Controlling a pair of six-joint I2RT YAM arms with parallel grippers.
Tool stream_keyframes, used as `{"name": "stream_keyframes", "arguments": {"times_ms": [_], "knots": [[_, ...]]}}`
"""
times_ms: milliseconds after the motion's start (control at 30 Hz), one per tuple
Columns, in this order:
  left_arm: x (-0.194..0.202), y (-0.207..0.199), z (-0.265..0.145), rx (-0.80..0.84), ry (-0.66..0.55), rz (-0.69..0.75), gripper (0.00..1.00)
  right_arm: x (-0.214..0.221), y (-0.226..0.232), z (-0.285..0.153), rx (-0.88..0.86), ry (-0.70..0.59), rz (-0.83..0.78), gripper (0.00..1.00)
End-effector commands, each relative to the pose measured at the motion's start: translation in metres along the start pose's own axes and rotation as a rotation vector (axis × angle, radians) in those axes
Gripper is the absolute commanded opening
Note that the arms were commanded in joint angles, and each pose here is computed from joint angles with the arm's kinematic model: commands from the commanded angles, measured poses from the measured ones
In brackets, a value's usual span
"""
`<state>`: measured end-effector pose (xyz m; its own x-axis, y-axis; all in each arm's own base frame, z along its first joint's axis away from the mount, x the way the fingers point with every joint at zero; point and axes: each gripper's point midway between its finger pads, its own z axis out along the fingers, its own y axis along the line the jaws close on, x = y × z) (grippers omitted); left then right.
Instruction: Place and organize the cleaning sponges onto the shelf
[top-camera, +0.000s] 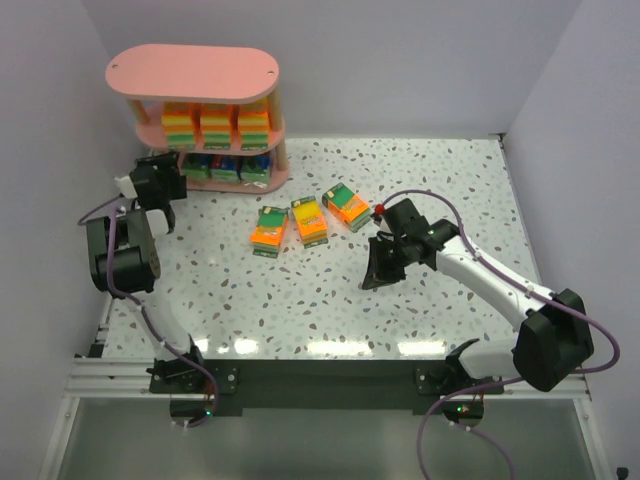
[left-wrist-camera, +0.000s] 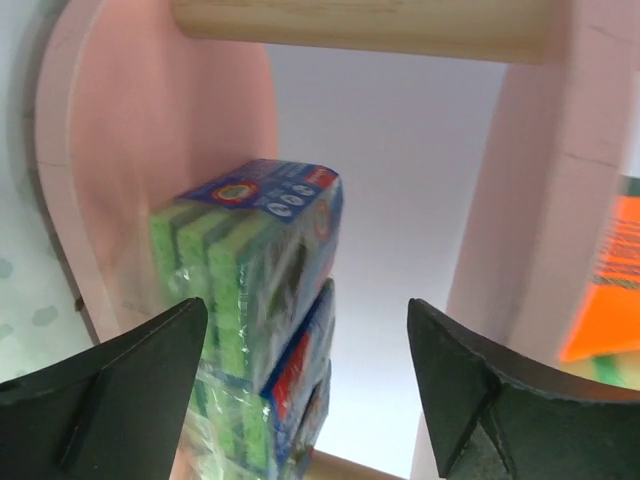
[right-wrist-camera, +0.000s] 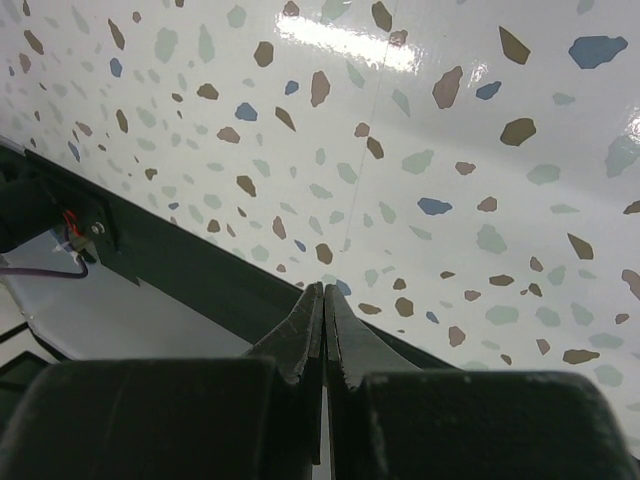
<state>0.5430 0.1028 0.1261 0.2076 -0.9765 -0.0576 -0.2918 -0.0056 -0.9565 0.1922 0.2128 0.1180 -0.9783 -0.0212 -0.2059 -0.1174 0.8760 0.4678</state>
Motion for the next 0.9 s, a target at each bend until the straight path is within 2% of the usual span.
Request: {"name": "stream_keyframes", "arguments": {"times_ms": [0, 67, 300, 367, 400, 433, 500, 533, 567, 600, 633, 667, 767, 867], "knots": [[-0.007, -0.038, -0.023, 0.075, -0.038, 0.042, 0.87, -0.006, 0.004, -0.009, -0.020, -0.042, -0.020, 0.00], [-0.007, -0.045, -0.036, 0.095, -0.042, 0.058, 0.90, -0.006, 0.004, -0.010, -0.024, -0.050, -0.022, 0.00], [0.006, -0.062, -0.123, 0.156, 0.005, 0.130, 0.94, -0.005, 0.002, -0.008, -0.036, -0.053, -0.026, 0.00], [0.014, -0.058, -0.141, 0.154, 0.044, 0.162, 0.95, -0.006, 0.002, -0.009, -0.038, -0.061, -0.032, 0.05], [0.016, -0.063, -0.158, 0.180, 0.048, 0.175, 0.95, -0.006, 0.004, -0.011, -0.046, -0.070, -0.036, 0.09], [0.021, -0.059, -0.167, 0.165, 0.077, 0.188, 0.96, -0.008, 0.005, -0.012, -0.050, -0.080, -0.039, 0.27], [0.029, -0.068, -0.191, 0.210, 0.110, 0.253, 0.99, -0.011, 0.007, -0.016, -0.062, -0.102, -0.047, 0.46], [0.037, -0.060, -0.199, 0.178, 0.159, 0.276, 1.00, -0.011, 0.007, -0.017, -0.060, -0.107, -0.049, 0.56], [0.043, -0.055, -0.206, 0.179, 0.186, 0.320, 1.00, -0.013, 0.006, -0.019, -0.052, -0.119, -0.056, 0.73], [0.049, -0.057, -0.220, 0.194, 0.214, 0.347, 1.00, -0.013, 0.005, -0.021, -0.047, -0.121, -0.059, 0.80], [0.061, -0.052, -0.228, 0.194, 0.276, 0.371, 1.00, -0.012, 0.003, -0.021, -0.044, -0.123, -0.063, 0.94], [0.068, -0.043, -0.235, 0.183, 0.307, 0.406, 1.00, -0.012, 0.001, -0.020, -0.037, -0.123, -0.062, 0.99], [0.103, -0.025, -0.256, 0.160, 0.437, 0.515, 1.00, -0.008, 0.000, -0.016, -0.045, -0.119, -0.058, 0.99], [0.128, 0.015, -0.267, 0.025, 0.505, 0.577, 1.00, -0.006, 0.000, -0.015, -0.051, -0.112, -0.050, 0.99]]}}
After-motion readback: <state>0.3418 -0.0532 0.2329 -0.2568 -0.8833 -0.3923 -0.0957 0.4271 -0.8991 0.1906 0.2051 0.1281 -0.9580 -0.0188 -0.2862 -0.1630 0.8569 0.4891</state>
